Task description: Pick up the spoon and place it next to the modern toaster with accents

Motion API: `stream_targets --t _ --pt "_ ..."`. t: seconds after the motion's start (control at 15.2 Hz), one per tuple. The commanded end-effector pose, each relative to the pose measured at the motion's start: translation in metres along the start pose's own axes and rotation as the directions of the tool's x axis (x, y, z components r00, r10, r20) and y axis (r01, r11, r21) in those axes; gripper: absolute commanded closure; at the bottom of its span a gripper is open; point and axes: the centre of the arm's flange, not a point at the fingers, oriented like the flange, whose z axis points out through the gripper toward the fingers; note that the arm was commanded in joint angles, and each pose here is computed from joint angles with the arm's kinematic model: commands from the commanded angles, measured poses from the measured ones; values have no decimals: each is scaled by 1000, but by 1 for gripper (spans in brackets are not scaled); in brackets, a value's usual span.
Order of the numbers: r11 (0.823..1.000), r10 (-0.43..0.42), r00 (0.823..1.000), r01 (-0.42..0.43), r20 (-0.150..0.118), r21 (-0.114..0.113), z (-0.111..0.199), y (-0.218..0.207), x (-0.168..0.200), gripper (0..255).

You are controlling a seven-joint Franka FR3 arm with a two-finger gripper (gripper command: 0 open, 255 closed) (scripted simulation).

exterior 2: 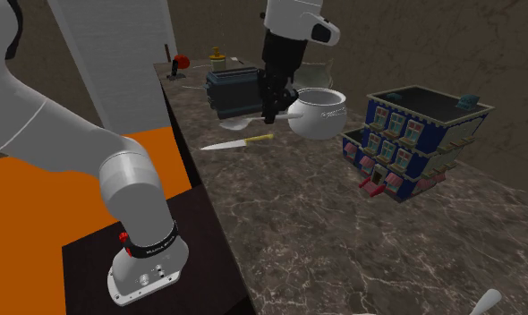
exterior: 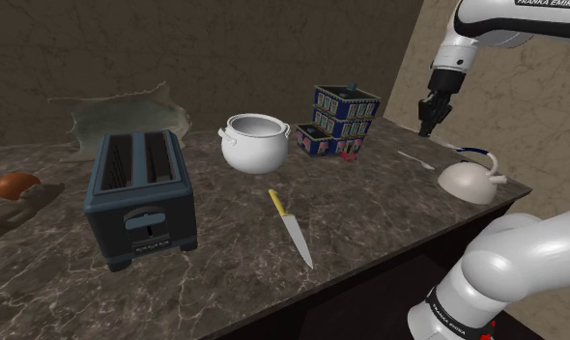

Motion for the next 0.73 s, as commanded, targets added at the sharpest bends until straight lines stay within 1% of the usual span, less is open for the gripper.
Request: stream_targets --t 0.0,0.66 --pt "1000 1 1000 -1 0 0 1 -24 -2 255" --pt "1000 1 1000 -1 0 0 22 -155 -5 255"
